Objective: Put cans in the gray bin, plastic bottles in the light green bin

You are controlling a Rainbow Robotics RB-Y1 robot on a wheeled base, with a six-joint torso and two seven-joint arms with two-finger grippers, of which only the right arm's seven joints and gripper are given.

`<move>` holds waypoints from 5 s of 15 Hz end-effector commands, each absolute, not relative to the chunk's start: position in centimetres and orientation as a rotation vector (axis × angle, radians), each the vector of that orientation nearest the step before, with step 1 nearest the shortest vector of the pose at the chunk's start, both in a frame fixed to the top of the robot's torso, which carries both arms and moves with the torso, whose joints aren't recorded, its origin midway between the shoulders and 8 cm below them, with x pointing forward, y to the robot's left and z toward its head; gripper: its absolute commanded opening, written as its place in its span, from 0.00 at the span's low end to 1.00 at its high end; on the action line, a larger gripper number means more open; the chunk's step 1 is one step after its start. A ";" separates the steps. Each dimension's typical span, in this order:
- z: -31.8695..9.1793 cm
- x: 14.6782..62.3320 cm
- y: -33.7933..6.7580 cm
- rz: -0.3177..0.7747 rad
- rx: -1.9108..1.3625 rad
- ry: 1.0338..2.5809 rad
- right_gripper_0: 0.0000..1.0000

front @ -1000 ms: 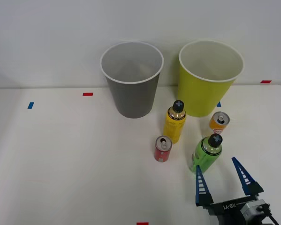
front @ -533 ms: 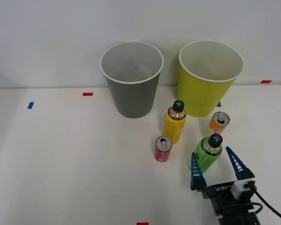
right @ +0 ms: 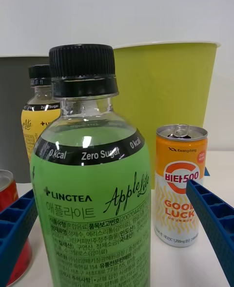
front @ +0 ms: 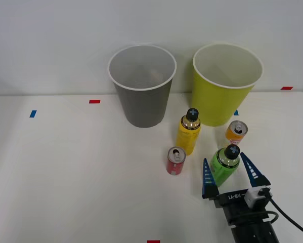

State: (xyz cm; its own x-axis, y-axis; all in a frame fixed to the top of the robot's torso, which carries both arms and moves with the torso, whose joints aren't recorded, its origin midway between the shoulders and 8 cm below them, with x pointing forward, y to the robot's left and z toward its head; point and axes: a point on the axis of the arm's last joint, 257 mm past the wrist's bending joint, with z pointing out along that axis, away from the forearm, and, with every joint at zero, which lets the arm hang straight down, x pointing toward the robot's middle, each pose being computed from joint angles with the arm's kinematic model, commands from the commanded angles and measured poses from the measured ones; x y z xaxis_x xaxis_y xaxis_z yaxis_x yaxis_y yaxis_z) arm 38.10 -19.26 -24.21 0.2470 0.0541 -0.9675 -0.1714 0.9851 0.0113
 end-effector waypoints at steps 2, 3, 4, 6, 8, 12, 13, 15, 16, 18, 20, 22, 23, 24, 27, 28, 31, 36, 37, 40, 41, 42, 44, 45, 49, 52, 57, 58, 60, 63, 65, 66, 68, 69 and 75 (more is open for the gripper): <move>-24.0 38.3 -19.3 0.163 -0.088 1.309 1.00; -24.0 38.3 -19.3 0.165 -0.085 1.310 1.00; -24.1 38.3 -19.2 0.167 -0.085 1.312 1.00; -23.9 38.4 -19.1 0.165 -0.091 1.305 1.00; -23.9 38.4 -19.1 0.165 -0.093 1.305 1.00; -23.8 38.4 -19.1 0.168 -0.082 1.304 1.00; -23.8 38.5 -19.1 0.171 -0.074 1.304 1.00; -23.6 38.7 -19.2 0.169 -0.072 1.299 1.00; -23.6 38.7 -19.2 0.165 -0.075 1.298 1.00; -23.5 38.7 -19.3 0.164 -0.089 1.297 1.00; -23.6 38.8 -19.3 0.165 -0.093 1.300 1.00; -23.6 38.8 -19.5 0.162 -0.091 1.300 1.00; -23.6 38.8 -19.6 0.157 -0.095 1.301 1.00; -23.7 38.8 -19.6 0.153 -0.101 1.303 1.00; -23.7 38.8 -19.6 0.142 -0.108 1.303 0.00; -23.7 38.8 -19.7 0.142 -0.104 1.303 0.00; -23.7 38.7 -20.0 0.141 -0.093 1.302 0.00; -23.6 38.2 -20.6 0.135 -0.084 1.294 0.00; -23.6 38.0 -20.8 0.135 -0.083 1.290 0.00; -22.8 37.4 -21.6 0.145 -0.080 1.272 0.00; -22.0 36.9 -21.7 0.155 -0.079 1.262 0.00; -21.3 36.7 -21.6 0.168 -0.074 1.253 0.00; -19.7 36.7 -20.7 0.215 -0.059 1.258 0.00; -18.9 36.9 -20.5 0.232 -0.049 1.253 0.00; -13.5 38.1 -19.3 0.348 0.033 1.214 0.00; -9.2 38.8 -19.1 0.427 0.087 1.150 0.00; -2.9 41.0 -20.1 0.432 0.090 1.064 0.00; -1.1 41.5 -20.2 0.441 0.095 1.053 0.00; 0.7 42.6 -19.8 0.471 0.119 1.033 0.00; 3.6 44.8 -19.7 0.494 0.146 1.023 0.00; 5.6 46.6 -19.8 0.495 0.148 1.035 0.00; 6.4 47.5 -20.0 0.491 0.147 1.051 0.00; 7.2 49.3 -20.9 0.466 0.149 1.102 0.00; 7.4 50.1 -21.1 0.455 0.149 1.116 0.00; 5.4 56.4 -22.2 0.286 0.116 1.184 0.00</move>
State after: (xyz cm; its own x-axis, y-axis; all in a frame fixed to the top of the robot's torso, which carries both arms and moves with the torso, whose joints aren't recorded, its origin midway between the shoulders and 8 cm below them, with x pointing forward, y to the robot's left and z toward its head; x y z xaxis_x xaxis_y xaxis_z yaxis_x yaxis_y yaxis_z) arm 55.51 -21.74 5.81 0.3440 0.3401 -0.8752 -0.2019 0.9371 0.2848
